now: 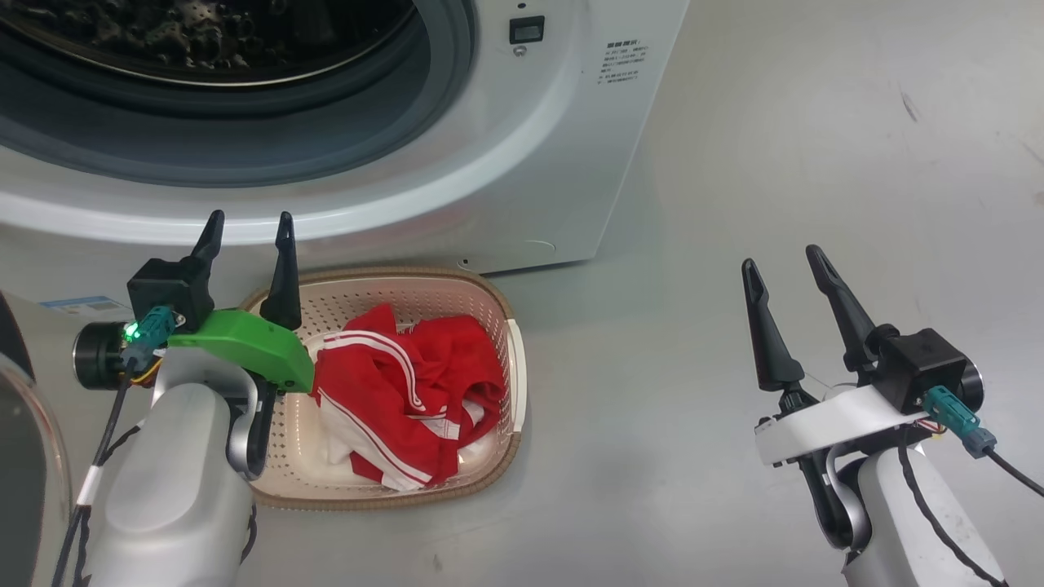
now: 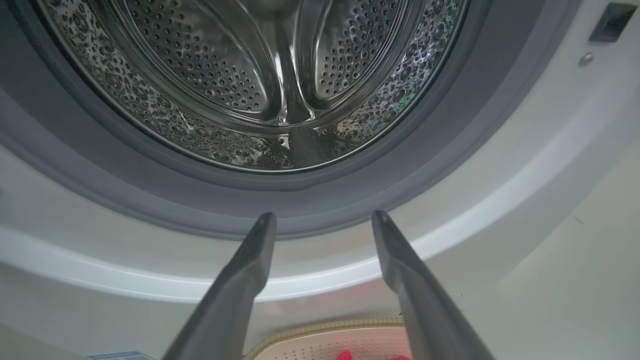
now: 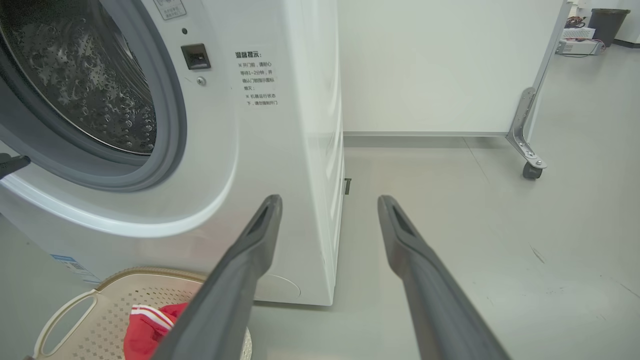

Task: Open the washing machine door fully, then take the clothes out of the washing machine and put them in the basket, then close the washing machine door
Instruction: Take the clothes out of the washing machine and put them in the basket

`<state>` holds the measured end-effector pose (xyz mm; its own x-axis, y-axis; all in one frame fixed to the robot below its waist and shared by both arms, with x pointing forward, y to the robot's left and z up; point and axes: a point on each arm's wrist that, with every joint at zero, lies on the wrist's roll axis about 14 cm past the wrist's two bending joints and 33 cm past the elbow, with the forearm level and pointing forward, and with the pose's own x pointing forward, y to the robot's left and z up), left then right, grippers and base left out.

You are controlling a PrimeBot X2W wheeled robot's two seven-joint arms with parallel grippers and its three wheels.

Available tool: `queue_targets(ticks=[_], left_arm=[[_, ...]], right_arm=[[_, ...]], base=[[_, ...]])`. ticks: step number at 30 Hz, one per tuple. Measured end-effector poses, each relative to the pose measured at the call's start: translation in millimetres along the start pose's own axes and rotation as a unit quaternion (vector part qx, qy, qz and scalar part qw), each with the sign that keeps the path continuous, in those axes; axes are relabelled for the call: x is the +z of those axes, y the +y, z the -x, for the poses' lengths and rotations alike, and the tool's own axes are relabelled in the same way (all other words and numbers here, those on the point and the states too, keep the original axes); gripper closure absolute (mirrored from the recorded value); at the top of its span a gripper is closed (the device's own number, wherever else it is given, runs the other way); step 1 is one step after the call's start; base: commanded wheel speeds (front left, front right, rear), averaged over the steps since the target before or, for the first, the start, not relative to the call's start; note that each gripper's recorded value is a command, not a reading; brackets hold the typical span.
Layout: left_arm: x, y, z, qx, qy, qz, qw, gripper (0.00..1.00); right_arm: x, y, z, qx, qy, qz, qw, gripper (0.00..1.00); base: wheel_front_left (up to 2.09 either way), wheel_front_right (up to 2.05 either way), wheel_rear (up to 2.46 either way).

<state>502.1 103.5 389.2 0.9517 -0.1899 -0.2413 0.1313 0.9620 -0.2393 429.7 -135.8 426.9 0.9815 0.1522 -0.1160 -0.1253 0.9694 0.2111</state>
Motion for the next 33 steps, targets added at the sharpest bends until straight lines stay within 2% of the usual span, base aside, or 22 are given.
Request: queue_targets(ticks=[9,21,33], left_arm=[[65,-6,30,0.001,-0.098,-0.020,0.995,0.00],[55,3,94,0.035,-0.100,-0.015,0.994,0.00],[50,2,139,0.045,-0.109,-0.026,0.993,0.00]], right_arm=[[10,7,16,0.005,-0.010,0.003,1.000,0.00],[18,14,43,0.007,-0.017,0.010,1.000,0.00],[25,21,65,0.012,-0.029,0.015,0.999,0.00]], base=[[0.00,0.00,0.00],[0.00,0.00,0.00],[0.00,0.00,0.00]])
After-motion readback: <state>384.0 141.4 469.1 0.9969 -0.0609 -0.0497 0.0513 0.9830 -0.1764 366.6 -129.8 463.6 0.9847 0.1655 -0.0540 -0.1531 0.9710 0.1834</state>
